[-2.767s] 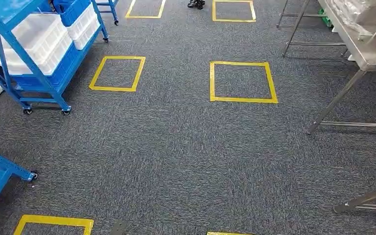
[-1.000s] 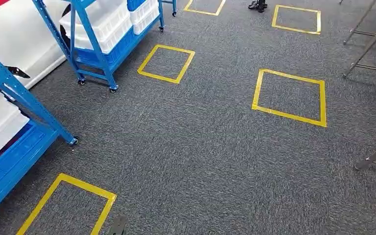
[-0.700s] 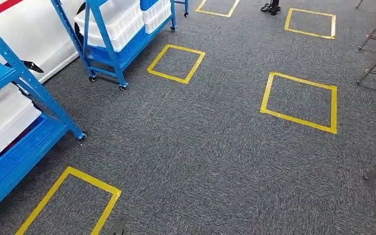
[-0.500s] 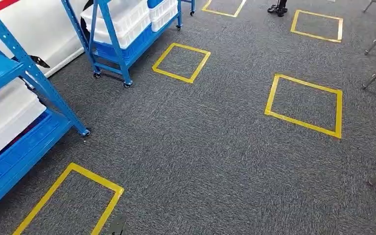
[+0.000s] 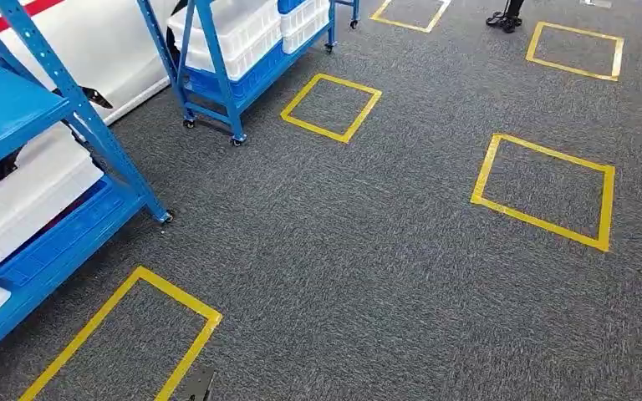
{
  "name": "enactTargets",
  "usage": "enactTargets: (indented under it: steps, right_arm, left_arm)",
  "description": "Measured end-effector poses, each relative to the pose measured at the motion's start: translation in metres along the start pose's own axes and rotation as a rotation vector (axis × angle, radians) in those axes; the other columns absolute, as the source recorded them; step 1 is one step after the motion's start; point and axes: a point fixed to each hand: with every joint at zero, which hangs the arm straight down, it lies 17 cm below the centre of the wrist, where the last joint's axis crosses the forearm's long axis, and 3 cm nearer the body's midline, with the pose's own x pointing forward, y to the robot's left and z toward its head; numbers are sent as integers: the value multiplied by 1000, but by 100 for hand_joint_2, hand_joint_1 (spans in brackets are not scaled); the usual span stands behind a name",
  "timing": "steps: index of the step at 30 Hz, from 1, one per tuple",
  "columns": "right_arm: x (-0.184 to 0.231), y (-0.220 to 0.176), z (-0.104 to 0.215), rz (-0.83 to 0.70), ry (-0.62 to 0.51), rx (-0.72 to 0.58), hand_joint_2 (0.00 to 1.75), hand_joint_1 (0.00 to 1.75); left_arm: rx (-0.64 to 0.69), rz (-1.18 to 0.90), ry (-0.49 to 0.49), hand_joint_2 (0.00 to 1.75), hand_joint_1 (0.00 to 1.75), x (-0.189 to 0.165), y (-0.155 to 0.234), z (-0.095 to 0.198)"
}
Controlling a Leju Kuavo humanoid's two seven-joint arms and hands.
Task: Take the parts from the cabinet and place them on the table.
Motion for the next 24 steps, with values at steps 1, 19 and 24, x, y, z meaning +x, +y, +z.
enactTargets:
  steps: [1,19,24]
  right_arm:
    - [0,1,0,1,0,1,0,0]
    - [0,-2,-1,15,4,7,0,0]
    - [-3,1,0,15,14,11,0,0]
  left_arm:
    - [1,15,5,0,0,0,0,0]
    - [21,222,168,0,0,-18,3,-1]
    - [22,233,180,0,0,-20,3,0]
